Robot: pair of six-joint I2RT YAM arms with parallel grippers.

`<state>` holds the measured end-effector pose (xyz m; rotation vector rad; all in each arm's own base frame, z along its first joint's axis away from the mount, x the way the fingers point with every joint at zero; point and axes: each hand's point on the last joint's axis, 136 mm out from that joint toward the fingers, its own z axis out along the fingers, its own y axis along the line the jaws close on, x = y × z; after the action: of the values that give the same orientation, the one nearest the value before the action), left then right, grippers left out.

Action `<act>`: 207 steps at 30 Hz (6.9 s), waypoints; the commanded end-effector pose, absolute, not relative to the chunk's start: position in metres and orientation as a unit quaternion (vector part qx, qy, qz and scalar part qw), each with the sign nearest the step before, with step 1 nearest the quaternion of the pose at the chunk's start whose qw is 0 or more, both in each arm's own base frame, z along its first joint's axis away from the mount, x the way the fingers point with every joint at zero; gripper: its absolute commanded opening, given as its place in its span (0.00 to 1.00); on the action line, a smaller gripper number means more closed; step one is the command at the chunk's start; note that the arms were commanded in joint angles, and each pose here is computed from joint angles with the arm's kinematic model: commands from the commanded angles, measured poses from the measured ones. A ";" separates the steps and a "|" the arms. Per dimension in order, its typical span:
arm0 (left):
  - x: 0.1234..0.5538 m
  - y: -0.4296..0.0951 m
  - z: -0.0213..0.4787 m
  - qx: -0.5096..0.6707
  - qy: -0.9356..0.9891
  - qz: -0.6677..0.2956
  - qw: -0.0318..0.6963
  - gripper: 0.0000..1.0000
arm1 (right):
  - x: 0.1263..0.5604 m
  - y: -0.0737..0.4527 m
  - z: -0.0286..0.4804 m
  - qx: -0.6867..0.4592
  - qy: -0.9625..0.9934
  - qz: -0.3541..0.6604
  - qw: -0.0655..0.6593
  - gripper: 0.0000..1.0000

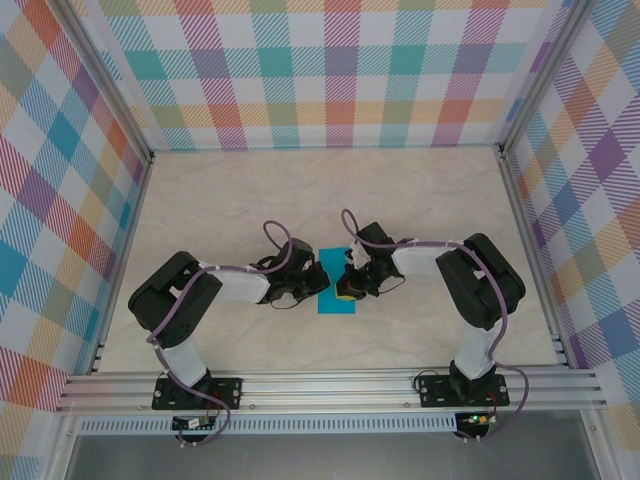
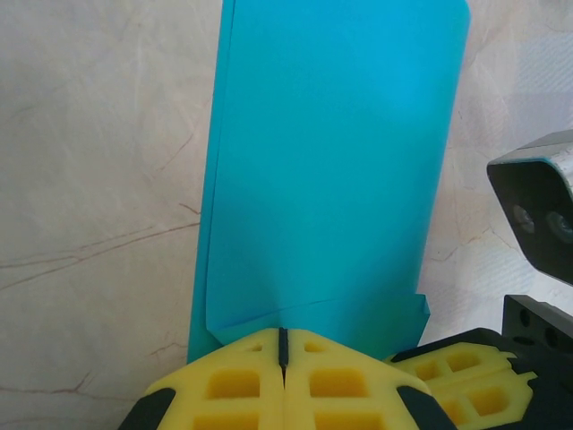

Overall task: Fold a paper plane with a square sheet of paper (pick it up from the middle)
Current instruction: Fold the triangle a second time at the center of the table, then turn over the paper at the center of the table.

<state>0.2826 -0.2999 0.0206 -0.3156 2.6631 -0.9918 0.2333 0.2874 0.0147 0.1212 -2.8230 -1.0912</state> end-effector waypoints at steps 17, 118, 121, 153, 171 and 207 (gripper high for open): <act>0.269 -0.280 -0.011 -0.128 0.945 -0.278 0.118 0.00 | 0.176 0.236 -0.001 0.011 -0.939 -0.332 0.083 0.00; 0.264 -0.237 0.108 -0.137 0.898 -0.329 0.257 0.34 | 0.260 0.204 0.150 -0.034 -0.972 -0.219 -0.072 0.02; 0.263 -0.236 0.107 -0.137 0.901 -0.325 0.252 0.34 | 0.260 0.204 0.148 -0.037 -0.973 -0.217 -0.068 0.02; 0.267 -0.220 0.102 -0.158 0.910 -0.279 0.264 0.34 | 0.253 0.162 0.143 0.001 -0.996 -0.049 -0.071 0.00; 0.251 -0.154 0.112 -0.231 0.890 -0.215 0.329 0.33 | 0.257 0.201 0.093 0.064 -0.985 0.158 -0.031 0.01; 0.268 -0.227 0.103 -0.162 0.919 -0.275 0.233 0.34 | 0.242 0.264 0.022 -0.058 -0.941 -0.332 0.023 0.10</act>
<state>0.2608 -0.2182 0.0922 -0.4523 2.5392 -0.7056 0.2373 0.2554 0.0273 -0.1089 -2.9323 -0.9542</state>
